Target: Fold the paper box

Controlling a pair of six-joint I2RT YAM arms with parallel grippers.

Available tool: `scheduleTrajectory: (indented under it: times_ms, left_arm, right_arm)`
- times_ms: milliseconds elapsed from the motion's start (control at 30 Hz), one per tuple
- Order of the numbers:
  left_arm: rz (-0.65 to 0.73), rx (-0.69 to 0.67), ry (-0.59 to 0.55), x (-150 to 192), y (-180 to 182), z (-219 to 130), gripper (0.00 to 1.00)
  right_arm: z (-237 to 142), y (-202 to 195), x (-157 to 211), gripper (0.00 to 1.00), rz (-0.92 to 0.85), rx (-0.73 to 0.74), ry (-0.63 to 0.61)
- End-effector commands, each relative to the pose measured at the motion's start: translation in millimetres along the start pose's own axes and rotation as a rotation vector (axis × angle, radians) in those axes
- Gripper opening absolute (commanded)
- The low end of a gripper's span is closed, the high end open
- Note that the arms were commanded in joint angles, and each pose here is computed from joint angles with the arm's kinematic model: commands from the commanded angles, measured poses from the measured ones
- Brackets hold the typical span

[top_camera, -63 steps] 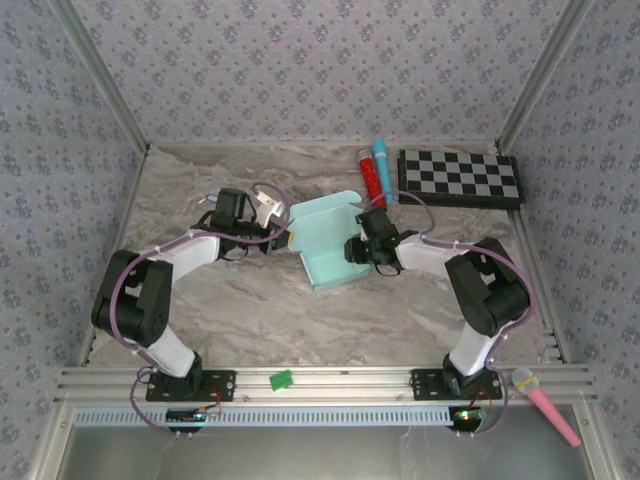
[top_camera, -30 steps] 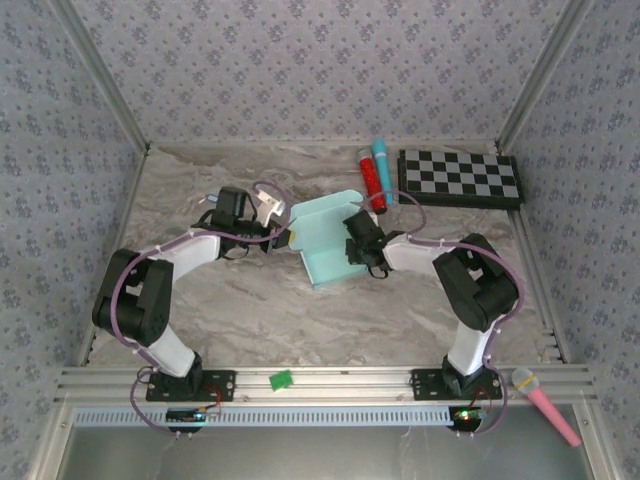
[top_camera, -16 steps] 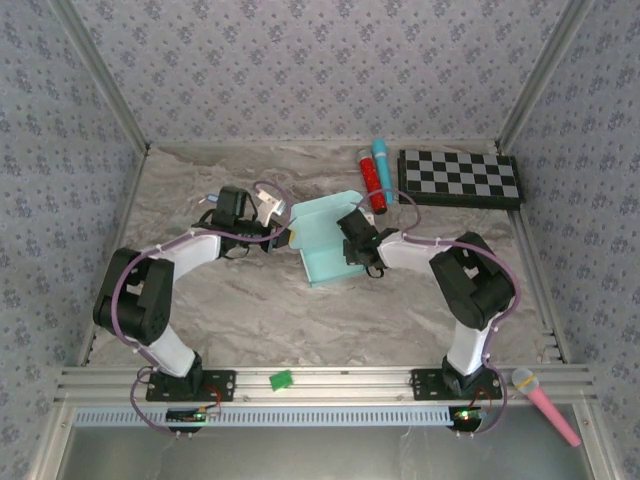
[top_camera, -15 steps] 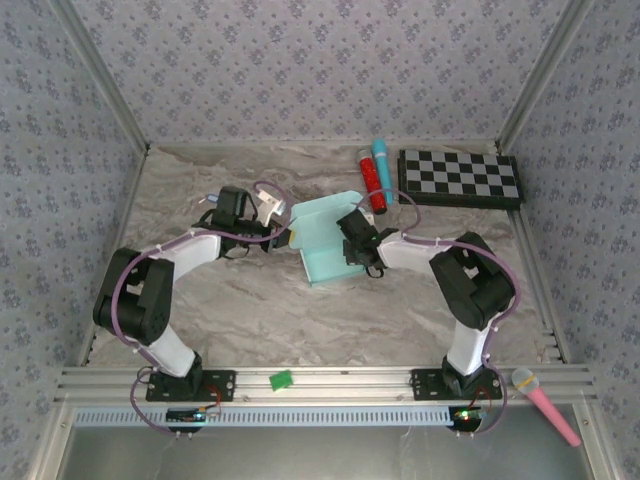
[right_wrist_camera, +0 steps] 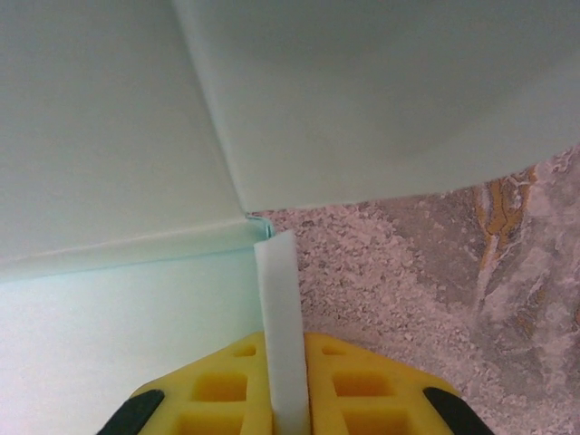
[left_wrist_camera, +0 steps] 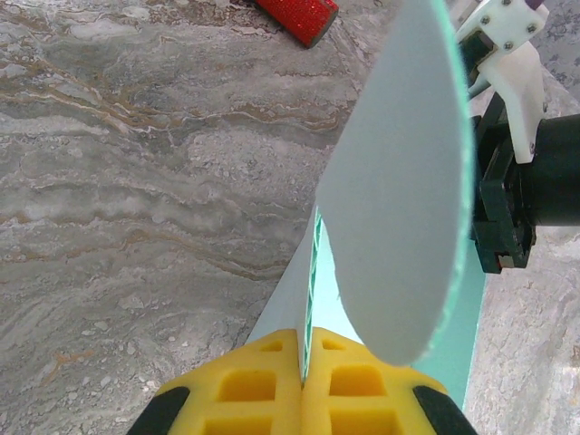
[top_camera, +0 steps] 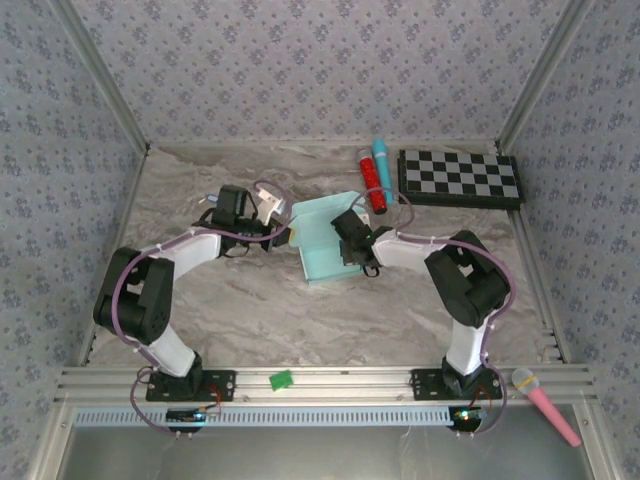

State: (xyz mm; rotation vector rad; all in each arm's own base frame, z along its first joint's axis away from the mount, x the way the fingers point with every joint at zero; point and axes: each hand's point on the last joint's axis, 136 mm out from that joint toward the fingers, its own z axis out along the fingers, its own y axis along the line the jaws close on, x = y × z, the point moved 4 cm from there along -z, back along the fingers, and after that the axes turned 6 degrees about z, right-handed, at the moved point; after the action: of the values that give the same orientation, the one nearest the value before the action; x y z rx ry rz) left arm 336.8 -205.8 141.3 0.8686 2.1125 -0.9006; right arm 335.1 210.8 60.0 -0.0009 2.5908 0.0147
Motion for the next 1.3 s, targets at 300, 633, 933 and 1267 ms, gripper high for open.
scheduleTrajectory:
  times_ms: [300,633,933,1267]
  left_arm:
    - [0.002,0.054,-0.014,-9.5,-7.2,-6.0,0.00]
    - [0.000,0.056,-0.015,-8.9,-8.0,-6.5,0.00]
    - [-0.003,0.058,-0.017,-8.8,-8.1,-6.3,0.00]
    - [0.008,0.060,-0.023,-9.4,-9.5,-6.5,0.00]
  right_arm:
    - [14.3,-33.4,20.0,0.20,-0.033,0.180,0.069]
    - [2.9,-19.3,7.7,0.35,0.021,0.084,0.046]
    - [-13.5,-11.8,-1.9,0.45,0.035,-0.003,0.028]
    - [-22.6,-12.1,4.9,0.50,0.027,-0.082,0.070]
